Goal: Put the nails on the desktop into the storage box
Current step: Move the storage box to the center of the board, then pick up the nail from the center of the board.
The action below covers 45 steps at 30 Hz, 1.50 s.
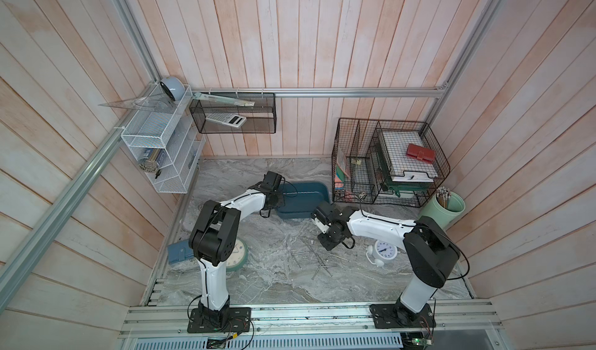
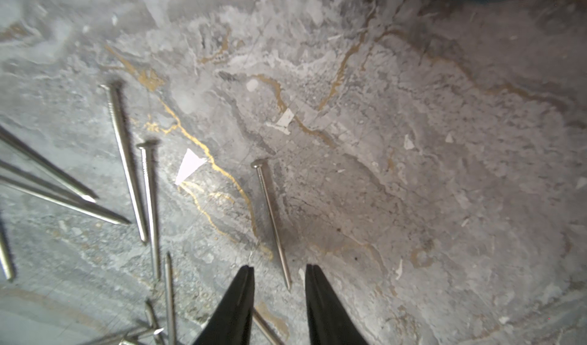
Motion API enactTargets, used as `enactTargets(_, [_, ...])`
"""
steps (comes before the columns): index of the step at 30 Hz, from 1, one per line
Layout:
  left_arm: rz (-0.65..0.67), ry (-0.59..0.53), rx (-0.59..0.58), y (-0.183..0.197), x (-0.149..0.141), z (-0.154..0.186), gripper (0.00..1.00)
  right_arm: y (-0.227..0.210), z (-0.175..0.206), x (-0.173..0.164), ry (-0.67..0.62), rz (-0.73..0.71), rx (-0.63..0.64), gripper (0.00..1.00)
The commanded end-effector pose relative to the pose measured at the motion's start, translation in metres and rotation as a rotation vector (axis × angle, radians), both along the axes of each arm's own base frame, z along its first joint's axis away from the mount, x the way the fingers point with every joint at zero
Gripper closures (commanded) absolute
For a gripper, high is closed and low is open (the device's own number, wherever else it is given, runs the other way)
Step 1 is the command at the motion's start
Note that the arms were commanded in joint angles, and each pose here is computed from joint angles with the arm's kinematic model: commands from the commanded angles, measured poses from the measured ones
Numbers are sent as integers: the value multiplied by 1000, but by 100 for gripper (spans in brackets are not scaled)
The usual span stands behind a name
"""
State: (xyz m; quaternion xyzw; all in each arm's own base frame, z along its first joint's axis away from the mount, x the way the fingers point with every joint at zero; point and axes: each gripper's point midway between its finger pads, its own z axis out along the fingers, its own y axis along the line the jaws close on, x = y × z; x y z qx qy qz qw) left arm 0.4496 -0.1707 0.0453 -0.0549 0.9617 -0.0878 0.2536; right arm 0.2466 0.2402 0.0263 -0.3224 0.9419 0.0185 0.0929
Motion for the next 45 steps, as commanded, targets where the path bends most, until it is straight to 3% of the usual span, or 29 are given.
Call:
enactTargets(1, [-16,50,40,10,-2,-17,100,-1,-11,4,27,1,-17,67])
enactTargets(8, [10,53,34,20,3,-16,100,-1,-25,5,54,2,-47,70])
enactTargets(11, [1,48,37,19,3,-13,100,-1,-28,0,73,1,-44,79])
enactTargets(15, [-5,46,40,20,2,-9,100,-4,-31,-4,90,-8,-45,100])
enactTargets(21, [-13,48,32,18,0,-8,100,-3,-24,0,72,-10,-43,100])
enactTargets(25, [-20,48,20,17,-3,-5,100,0,2,6,27,-3,-11,100])
enactTargets(33, [-34,64,12,17,-12,-7,100,7,103,12,-106,-12,128,100])
enactTargets(38, [-79,80,3,2,-28,-4,100,23,163,63,-301,-110,282,100])
enactTargets(42, [-85,107,-22,-11,-45,-3,100,45,164,114,-213,-172,374,100])
enactTargets(45, [-77,111,-22,-15,-55,0,100,70,149,123,-59,-163,419,100])
